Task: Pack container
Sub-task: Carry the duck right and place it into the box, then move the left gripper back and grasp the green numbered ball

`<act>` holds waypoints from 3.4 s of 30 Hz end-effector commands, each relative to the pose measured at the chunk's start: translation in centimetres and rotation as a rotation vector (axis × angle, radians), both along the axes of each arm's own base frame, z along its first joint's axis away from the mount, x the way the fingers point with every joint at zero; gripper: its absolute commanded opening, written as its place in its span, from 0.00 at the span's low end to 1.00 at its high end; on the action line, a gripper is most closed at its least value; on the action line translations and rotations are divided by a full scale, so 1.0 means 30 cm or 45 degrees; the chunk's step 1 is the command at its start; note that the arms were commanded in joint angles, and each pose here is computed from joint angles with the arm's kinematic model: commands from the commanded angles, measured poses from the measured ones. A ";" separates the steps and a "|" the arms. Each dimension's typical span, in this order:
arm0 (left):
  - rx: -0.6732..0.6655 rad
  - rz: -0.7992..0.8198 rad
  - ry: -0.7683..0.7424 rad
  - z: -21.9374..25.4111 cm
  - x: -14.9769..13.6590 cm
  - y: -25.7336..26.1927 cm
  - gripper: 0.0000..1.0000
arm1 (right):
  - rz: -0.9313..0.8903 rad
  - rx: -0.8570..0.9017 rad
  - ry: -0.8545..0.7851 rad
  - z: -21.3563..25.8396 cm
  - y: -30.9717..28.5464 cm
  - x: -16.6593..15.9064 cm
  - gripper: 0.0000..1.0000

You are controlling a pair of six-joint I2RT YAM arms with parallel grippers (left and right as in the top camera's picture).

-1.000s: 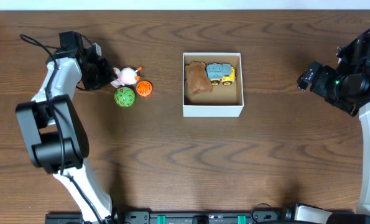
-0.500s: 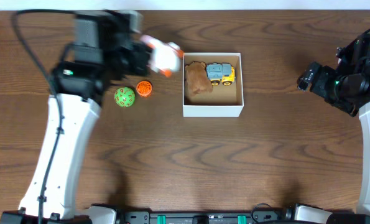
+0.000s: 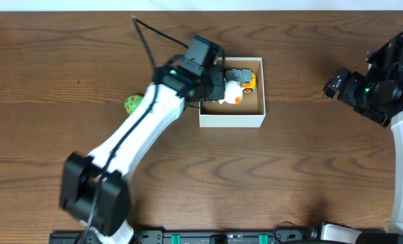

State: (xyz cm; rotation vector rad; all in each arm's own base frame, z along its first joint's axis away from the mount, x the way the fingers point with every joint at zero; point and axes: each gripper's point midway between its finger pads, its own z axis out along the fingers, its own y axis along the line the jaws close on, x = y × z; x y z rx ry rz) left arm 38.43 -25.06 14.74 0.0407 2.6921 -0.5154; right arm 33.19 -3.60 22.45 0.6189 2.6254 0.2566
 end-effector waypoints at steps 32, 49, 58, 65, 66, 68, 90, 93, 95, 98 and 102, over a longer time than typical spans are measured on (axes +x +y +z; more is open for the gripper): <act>0.062 0.194 0.212 -0.138 -0.025 0.028 0.57 | -0.021 0.005 0.014 -0.010 -0.008 -0.004 0.99; -0.022 0.042 -0.021 0.140 -0.025 0.033 0.72 | -0.020 -0.007 0.015 -0.010 -0.013 -0.004 0.99; 0.555 0.239 -0.048 0.177 -0.048 0.527 0.77 | -0.020 -0.005 0.020 -0.011 -0.012 -0.007 0.99; 0.534 0.227 0.254 -0.038 -0.038 0.697 0.77 | -0.020 -0.005 0.020 -0.012 -0.012 -0.007 0.99; 0.535 0.222 0.293 -0.073 -0.034 0.714 0.77 | -0.020 -0.005 0.020 -0.011 -0.012 -0.007 0.99; 0.539 0.248 0.364 -0.135 -0.029 0.751 0.78 | -0.020 -0.005 0.020 -0.012 -0.012 -0.007 0.99; 0.520 0.050 0.537 -0.402 0.001 0.793 0.65 | -0.020 -0.002 0.035 -0.015 -0.010 -0.016 0.99; 0.520 0.048 0.517 -0.402 0.014 0.792 0.52 | -0.020 -0.002 0.035 -0.015 -0.010 -0.016 0.99; 0.522 0.038 0.505 -0.401 0.020 0.792 0.51 | -0.020 -0.002 0.035 -0.015 -0.010 -0.016 0.99; 0.524 0.028 0.500 -0.396 0.021 0.792 0.49 | -0.020 -0.002 0.036 -0.016 -0.010 -0.016 0.99; 0.524 0.023 0.492 -0.321 0.014 0.789 0.43 | -0.020 -0.002 0.034 -0.015 -0.010 -0.015 0.99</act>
